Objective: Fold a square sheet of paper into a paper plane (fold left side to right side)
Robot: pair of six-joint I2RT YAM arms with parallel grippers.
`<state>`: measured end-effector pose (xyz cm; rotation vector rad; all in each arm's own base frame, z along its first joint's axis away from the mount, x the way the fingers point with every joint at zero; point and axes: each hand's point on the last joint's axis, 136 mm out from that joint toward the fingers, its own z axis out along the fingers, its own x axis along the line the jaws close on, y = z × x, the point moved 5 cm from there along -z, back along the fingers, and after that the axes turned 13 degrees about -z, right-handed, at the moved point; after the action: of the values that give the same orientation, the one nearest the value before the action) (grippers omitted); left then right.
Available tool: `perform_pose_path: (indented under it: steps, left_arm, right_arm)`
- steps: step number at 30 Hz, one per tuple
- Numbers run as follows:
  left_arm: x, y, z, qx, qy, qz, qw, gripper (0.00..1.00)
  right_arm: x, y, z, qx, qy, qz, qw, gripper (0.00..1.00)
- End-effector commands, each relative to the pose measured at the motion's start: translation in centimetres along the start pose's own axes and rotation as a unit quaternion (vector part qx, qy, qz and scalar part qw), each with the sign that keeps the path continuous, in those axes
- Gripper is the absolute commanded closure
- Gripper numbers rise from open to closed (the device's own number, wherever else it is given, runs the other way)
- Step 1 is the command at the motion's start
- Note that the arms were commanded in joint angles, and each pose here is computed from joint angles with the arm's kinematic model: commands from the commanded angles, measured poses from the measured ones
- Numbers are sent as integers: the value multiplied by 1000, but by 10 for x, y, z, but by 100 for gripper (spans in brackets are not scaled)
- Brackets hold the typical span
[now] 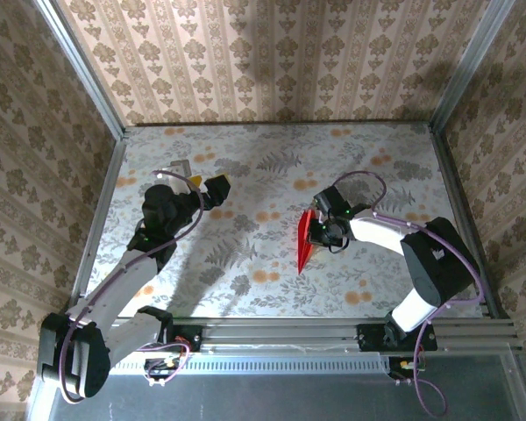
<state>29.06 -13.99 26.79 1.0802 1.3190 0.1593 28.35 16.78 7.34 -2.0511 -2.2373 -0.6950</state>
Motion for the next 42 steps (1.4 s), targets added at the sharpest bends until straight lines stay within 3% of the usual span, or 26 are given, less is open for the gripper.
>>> perform_pose_path:
  steps: [1,13,24,31,42]
  left_arm:
    - [-2,4,-2,-7,-10,-1,1000,1]
    - [-3,4,-2,-5,-11,0,1000,0]
    - [-2,4,-3,-5,-9,1,1000,0]
    - [-2,4,-4,-6,-8,1,1000,0]
    - [-2,5,-5,-8,-7,2,1000,0]
  right_arm:
    - [-4,3,-3,2,-16,-8,1000,89]
    - [-14,-1,-9,4,-33,-2,999,77]
    - [-10,-2,-52,-27,-24,-4,999,59]
    - [11,-4,-67,-49,53,26,997,57]
    - [21,-14,-41,-9,38,22,999,56]
